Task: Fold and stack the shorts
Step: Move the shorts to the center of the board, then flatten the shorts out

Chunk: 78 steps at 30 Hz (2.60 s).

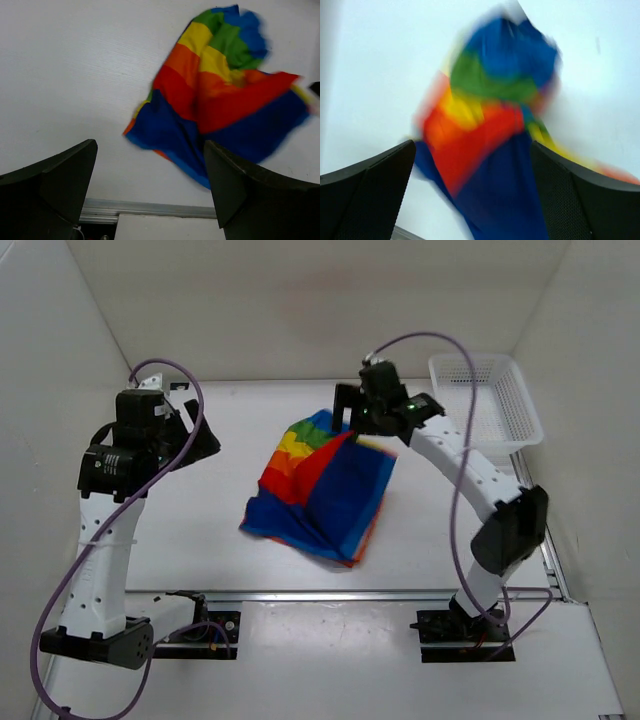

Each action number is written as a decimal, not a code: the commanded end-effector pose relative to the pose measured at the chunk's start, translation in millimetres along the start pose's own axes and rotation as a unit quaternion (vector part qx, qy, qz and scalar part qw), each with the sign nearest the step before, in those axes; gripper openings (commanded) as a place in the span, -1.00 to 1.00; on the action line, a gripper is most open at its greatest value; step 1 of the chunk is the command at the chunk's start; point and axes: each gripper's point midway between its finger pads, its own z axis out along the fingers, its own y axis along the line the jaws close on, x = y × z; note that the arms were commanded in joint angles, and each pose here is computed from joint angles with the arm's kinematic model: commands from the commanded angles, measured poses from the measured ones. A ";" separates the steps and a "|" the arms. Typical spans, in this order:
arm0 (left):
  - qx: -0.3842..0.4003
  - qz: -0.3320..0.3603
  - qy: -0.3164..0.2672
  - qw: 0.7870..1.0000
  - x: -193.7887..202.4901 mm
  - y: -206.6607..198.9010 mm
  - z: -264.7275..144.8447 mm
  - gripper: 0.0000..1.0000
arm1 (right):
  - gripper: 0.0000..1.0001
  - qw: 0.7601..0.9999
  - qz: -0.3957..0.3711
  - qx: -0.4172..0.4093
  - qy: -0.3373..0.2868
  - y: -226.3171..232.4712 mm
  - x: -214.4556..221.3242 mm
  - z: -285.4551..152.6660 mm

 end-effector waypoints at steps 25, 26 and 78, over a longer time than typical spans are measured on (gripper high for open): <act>0.093 -0.068 0.290 0.950 276.6 -23.5 84.2 0.96 | 0.99 0.966 -0.012 0.133 0.221 -97.0 212.1 -13.7; 0.091 -0.068 0.292 0.950 277.6 -24.9 89.4 0.96 | 0.99 0.961 -0.038 0.142 0.233 -101.4 208.3 3.1; 0.029 0.021 0.143 0.989 30.8 -5.4 100.0 0.86 | 0.23 0.960 -0.157 -0.004 0.231 35.1 211.7 -77.2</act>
